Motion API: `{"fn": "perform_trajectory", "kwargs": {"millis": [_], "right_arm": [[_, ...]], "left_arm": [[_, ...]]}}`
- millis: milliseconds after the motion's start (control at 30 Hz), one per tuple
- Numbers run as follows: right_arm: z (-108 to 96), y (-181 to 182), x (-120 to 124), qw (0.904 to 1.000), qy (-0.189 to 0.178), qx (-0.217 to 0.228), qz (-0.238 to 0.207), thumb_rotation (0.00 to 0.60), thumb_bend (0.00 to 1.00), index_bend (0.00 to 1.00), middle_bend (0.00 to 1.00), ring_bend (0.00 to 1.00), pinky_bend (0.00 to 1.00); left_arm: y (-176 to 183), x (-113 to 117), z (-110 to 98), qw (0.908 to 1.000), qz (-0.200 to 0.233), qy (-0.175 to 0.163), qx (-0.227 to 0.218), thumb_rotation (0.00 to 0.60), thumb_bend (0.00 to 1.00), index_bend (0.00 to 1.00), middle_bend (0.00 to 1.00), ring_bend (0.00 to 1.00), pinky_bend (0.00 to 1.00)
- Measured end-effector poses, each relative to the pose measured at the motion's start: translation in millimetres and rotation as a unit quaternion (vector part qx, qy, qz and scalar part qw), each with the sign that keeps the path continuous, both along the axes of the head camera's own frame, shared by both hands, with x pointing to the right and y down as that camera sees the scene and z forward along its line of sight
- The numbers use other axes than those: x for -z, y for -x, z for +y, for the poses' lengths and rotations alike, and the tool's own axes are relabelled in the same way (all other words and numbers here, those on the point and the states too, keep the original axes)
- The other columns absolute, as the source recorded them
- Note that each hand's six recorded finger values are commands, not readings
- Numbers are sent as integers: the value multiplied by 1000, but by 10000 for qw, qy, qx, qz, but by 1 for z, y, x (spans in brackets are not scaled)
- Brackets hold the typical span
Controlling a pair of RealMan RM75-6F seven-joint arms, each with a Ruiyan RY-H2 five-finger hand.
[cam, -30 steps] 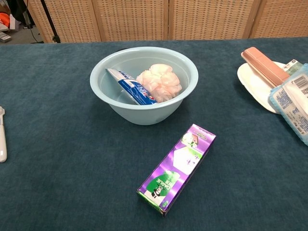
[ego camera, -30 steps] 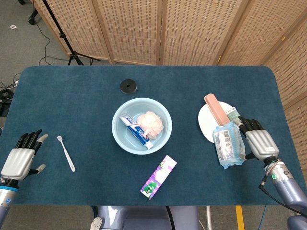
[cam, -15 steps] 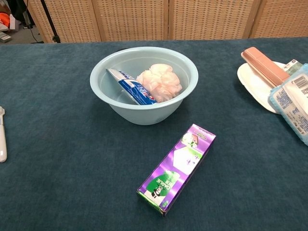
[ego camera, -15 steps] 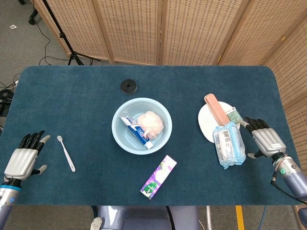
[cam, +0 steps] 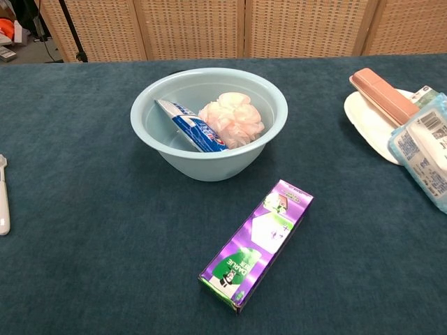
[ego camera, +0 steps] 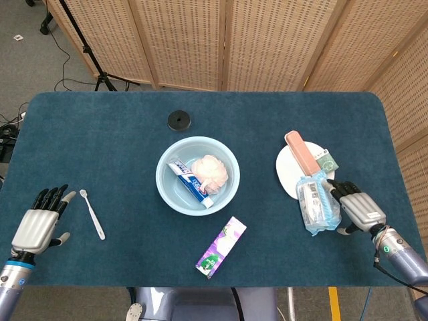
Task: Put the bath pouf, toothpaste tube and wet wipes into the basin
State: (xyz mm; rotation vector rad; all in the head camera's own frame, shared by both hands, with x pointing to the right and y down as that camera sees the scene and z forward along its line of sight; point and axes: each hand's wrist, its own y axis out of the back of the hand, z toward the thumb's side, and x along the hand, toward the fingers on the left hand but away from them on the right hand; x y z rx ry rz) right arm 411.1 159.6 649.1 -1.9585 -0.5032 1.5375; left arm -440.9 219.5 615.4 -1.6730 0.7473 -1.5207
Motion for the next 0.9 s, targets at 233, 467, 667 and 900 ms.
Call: {"fn": "perform_trajectory", "kwargs": {"millis": [233,467,667,900], "right_arm": [[4,22,-8,9996,81,208,-151,600,53,0,0,0,0],[10,48,-14,9989,171,361,-253,600,53,0,0,0,0],[11,61,-16,9988,136,400,-262,600,98,66,0,0,65],[10,68,-15,9990,-98,376,-240,600,114,409,182,150,248]], "left_arm": [[2,0,-1,10000,28,-3,56,600,178,26,0,0,51],[4,0,-2,9999,86,28,98,600,177,26,0,0,51],[7,1,-4,9998,145,25,165,600,178,26,0,0,51],[8,1,-4,9996,195,44,184,600,179,26,0,0,51]]}}
